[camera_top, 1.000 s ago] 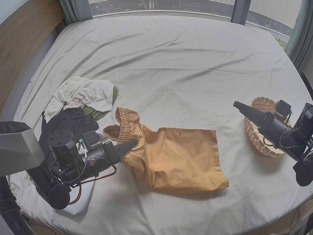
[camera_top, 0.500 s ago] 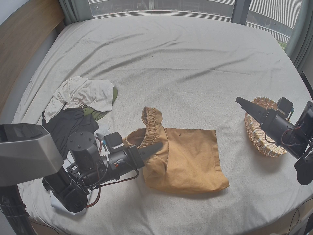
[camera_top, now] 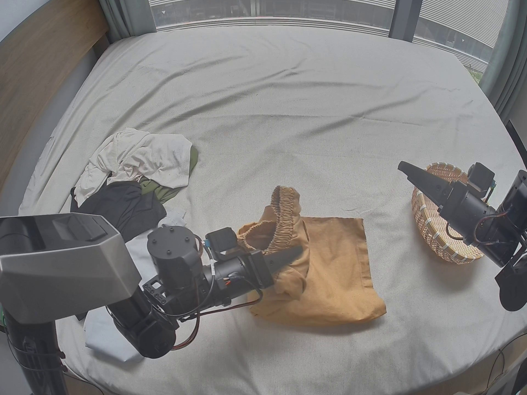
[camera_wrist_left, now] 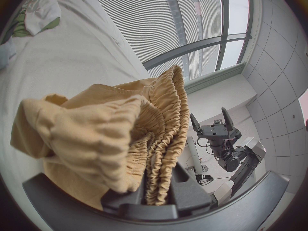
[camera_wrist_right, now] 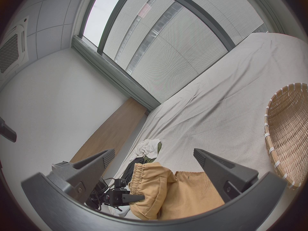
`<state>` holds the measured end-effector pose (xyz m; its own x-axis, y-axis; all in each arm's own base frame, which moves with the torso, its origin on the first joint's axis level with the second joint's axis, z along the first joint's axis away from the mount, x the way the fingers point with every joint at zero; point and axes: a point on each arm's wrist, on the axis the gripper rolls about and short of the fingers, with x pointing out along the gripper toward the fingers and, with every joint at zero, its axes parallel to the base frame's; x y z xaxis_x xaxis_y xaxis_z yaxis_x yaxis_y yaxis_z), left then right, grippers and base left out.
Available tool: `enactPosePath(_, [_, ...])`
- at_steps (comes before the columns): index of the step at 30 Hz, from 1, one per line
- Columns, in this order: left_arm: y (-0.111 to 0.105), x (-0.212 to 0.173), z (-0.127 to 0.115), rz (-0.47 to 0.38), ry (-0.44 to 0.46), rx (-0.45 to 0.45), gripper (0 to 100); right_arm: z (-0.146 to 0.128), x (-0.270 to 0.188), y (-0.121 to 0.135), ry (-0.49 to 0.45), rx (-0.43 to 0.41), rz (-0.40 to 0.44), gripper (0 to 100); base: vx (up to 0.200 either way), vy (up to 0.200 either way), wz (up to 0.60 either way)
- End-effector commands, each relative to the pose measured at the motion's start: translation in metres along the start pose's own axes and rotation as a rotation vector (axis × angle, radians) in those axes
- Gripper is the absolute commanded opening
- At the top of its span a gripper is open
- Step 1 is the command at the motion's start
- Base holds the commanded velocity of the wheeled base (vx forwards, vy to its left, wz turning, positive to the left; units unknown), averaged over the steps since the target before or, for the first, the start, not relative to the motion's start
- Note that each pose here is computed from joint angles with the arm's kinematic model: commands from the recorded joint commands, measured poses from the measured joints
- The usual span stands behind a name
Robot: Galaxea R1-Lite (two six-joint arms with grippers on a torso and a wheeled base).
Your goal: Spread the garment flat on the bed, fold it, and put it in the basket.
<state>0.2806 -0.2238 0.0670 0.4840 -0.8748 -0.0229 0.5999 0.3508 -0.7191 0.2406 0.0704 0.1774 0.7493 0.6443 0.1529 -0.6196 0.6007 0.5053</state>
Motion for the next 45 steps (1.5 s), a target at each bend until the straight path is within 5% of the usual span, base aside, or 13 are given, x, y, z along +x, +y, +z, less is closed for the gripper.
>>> enactPosePath(1, [-0.002, 0.014, -0.008, -0.017, 0.029, -0.003, 0, 0.0, 0.0, 0.0, -0.001, -0.001, 0.002, 100, 0.0, 0.0, 0.0])
enactPosePath(27, [-0.014, 0.065, -0.033, -0.041, 0.152, -0.02, 0, 0.003, -0.002, 0.006, -0.011, -0.008, 0.02, 100, 0.0, 0.0, 0.0])
enactPosePath(39, [0.001, 0.078, -0.043, -0.015, 0.186, 0.011, 0, 0.003, -0.002, 0.007, -0.012, -0.009, 0.023, 100, 0.0, 0.0, 0.0])
enactPosePath(40, [0.001, 0.078, -0.043, -0.013, 0.186, 0.01, 100, 0.003, -0.002, 0.007, -0.012, -0.009, 0.023, 100, 0.0, 0.0, 0.0])
enactPosePath(45, [-0.004, 0.082, -0.036, -0.02, 0.153, 0.021, 100, 0.003, -0.001, 0.006, -0.01, -0.008, 0.021, 100, 0.0, 0.0, 0.0])
